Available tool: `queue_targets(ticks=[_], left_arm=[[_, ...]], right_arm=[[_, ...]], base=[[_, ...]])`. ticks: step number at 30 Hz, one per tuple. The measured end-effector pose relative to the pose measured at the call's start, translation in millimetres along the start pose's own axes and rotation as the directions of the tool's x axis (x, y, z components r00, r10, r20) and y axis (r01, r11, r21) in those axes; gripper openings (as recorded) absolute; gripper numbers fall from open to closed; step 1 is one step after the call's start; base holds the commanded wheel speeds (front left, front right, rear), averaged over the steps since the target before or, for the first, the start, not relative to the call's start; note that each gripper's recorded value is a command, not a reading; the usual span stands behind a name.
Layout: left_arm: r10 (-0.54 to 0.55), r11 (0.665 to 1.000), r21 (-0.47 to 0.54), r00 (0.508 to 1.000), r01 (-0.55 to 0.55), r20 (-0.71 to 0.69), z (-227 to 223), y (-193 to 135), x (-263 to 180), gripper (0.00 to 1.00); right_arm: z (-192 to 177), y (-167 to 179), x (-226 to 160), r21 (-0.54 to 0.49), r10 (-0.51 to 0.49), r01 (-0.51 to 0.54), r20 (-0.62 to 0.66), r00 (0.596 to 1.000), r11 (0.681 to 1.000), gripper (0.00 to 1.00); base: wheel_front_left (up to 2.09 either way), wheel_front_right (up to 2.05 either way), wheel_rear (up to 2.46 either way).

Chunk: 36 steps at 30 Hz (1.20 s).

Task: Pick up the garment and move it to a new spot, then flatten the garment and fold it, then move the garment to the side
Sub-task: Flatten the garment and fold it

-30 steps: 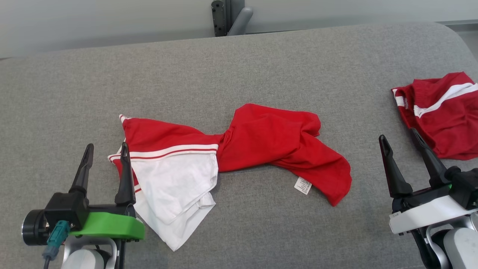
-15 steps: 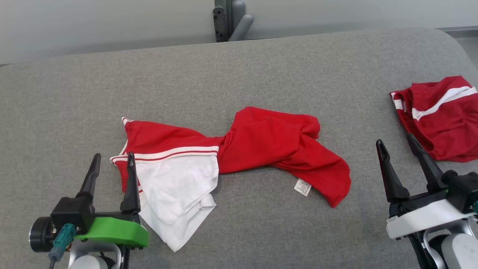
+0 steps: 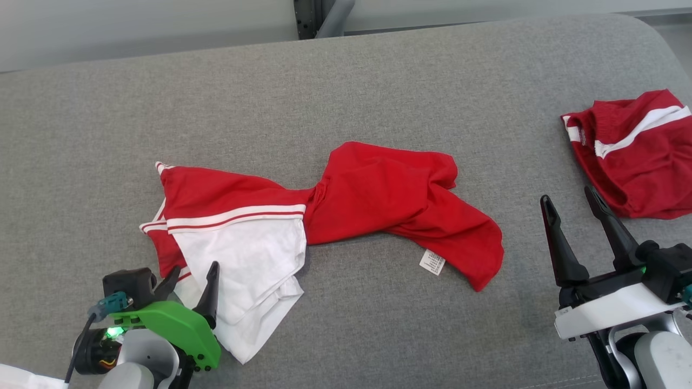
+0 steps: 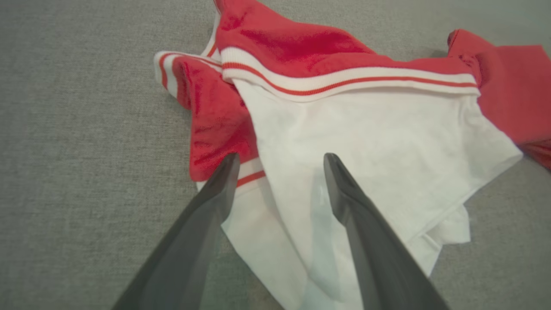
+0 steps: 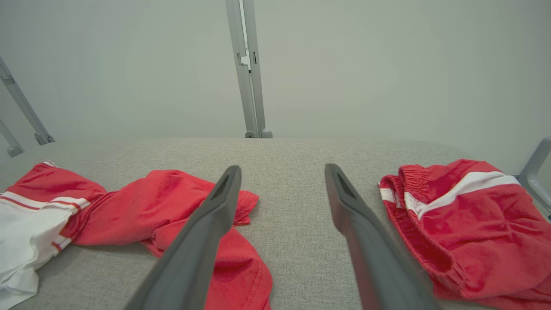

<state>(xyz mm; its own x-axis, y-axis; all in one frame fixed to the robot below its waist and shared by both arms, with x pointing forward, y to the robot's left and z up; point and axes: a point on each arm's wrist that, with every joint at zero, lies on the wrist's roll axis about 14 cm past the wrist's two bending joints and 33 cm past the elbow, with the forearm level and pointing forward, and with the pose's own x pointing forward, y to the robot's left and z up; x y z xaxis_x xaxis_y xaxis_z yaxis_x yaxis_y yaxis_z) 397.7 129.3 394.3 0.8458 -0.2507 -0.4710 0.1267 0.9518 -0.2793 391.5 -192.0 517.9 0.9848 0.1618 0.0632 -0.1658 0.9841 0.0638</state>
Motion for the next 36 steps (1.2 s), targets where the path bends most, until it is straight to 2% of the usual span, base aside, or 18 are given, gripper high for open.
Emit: queue_targets(ticks=[6,7,8,9,10,17,24,30,33,36], left_arm=[[-0.005,1.000,-0.006,0.999,0.005,-0.038,-9.7,2.1,11.2,1.00],[-0.009,1.000,-0.007,0.999,0.009,-0.035,-9.6,0.7,12.7,0.76],[-0.013,1.000,-0.007,1.000,0.013,-0.028,-8.4,-0.3,14.0,0.41],[-0.017,1.000,-0.003,1.000,0.017,-0.021,-6.9,-1.1,15.1,0.11],[-0.018,1.000,0.007,1.000,0.018,-0.011,-4.5,-1.4,15.6,0.00],[-0.029,0.998,0.053,0.997,0.025,0.072,19.0,-6.9,10.2,0.00],[-0.080,0.996,0.064,0.964,0.065,0.252,81.5,-22.5,5.2,0.00],[-0.075,0.997,0.048,0.928,0.061,0.365,142.2,-14.3,28.5,0.00],[-0.047,0.999,0.031,0.925,0.038,0.377,157.2,-3.3,47.3,0.00],[-0.007,1.000,-0.004,0.942,0.008,0.335,153.9,9.1,70.7,0.00]], right_arm=[[-7.3,-6.0,1.4,0.000,-0.017,0.017,-0.016,1.000,1.000,1.00],[-8.4,-7.0,1.2,-0.001,-0.020,0.020,-0.019,1.000,1.000,1.00],[-9.4,-7.8,1.2,0.000,-0.022,0.022,-0.022,1.000,1.000,1.00],[-10.3,-8.2,1.2,0.000,-0.024,0.024,-0.023,0.999,1.000,1.00],[-11.1,-8.3,1.4,0.001,-0.025,0.025,-0.024,0.999,1.000,1.00],[-12.9,-6.3,4.8,0.006,-0.019,0.019,-0.025,0.999,1.000,1.00],[-15.4,-1.6,10.6,0.013,-0.004,0.005,-0.029,1.000,1.000,1.00],[-21.1,-0.1,21.0,0.020,0.004,-0.004,-0.039,0.999,1.000,1.00],[-27.2,-2.6,21.8,0.030,-0.006,0.008,-0.052,0.999,1.000,1.00],[-35.3,-7.0,20.6,0.036,-0.025,0.027,-0.072,0.997,0.999,1.00]], base=[[0.00,0.00,0.00],[0.00,0.00,0.00],[0.00,0.00,0.00],[0.00,0.00,0.00],[0.00,0.00,0.00],[0.00,0.00,0.00],[0.00,0.00,0.00],[0.00,0.00,0.00],[0.00,0.00,0.00],[0.00,0.00,0.00]])
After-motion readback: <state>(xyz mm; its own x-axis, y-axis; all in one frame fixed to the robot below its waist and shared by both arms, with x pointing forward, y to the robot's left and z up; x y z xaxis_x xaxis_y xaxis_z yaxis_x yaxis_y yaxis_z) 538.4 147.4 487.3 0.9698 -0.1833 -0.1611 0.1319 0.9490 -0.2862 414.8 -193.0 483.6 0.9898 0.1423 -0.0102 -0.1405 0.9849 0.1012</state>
